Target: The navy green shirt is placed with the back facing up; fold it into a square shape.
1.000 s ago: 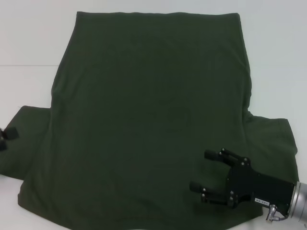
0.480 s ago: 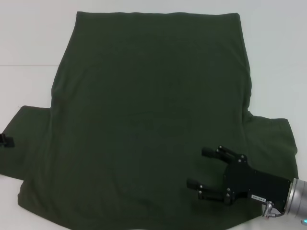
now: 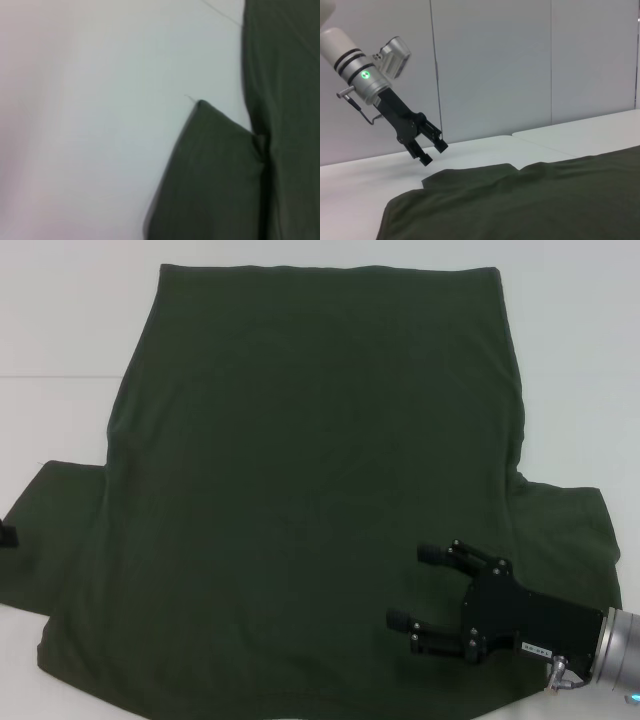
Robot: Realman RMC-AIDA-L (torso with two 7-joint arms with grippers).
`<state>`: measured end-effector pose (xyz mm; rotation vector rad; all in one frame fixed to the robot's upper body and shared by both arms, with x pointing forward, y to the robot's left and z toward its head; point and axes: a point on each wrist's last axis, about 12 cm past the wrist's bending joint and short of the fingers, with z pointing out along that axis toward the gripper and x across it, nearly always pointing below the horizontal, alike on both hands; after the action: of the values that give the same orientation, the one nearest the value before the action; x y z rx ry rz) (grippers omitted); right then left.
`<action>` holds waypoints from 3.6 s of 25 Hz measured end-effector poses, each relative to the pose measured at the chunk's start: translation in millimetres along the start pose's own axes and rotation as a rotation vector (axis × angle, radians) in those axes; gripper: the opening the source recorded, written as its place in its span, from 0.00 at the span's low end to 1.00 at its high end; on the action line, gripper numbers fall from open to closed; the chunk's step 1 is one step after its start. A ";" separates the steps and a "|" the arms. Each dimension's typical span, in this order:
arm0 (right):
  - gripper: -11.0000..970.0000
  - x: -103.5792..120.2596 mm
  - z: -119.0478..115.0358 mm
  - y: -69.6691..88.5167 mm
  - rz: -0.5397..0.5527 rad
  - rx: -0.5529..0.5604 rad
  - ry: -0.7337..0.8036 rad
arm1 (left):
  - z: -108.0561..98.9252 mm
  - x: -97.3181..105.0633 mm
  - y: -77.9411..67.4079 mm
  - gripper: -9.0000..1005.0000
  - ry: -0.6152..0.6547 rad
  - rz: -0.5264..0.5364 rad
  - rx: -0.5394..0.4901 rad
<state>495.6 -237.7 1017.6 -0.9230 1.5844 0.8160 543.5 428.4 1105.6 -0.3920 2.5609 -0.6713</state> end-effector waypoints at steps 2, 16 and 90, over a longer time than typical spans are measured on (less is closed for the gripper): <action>0.97 -0.2 0.1 -0.2 -0.001 0.000 0.000 | 2.8 0.8 2.0 0.93 0.002 -0.003 -0.009; 0.97 -1.5 0.5 -0.2 -0.003 -0.006 -0.006 | 9.7 7.3 8.7 0.91 -0.002 -0.002 -0.037; 0.97 -7.1 -0.5 5.0 0.021 -0.049 -0.055 | 39.6 7.8 -21.0 0.11 0.011 0.111 -0.009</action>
<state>491.8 -234.8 1024.8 -0.9125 1.5345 0.8918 559.8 392.4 1083.1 -0.2481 2.5757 -0.6230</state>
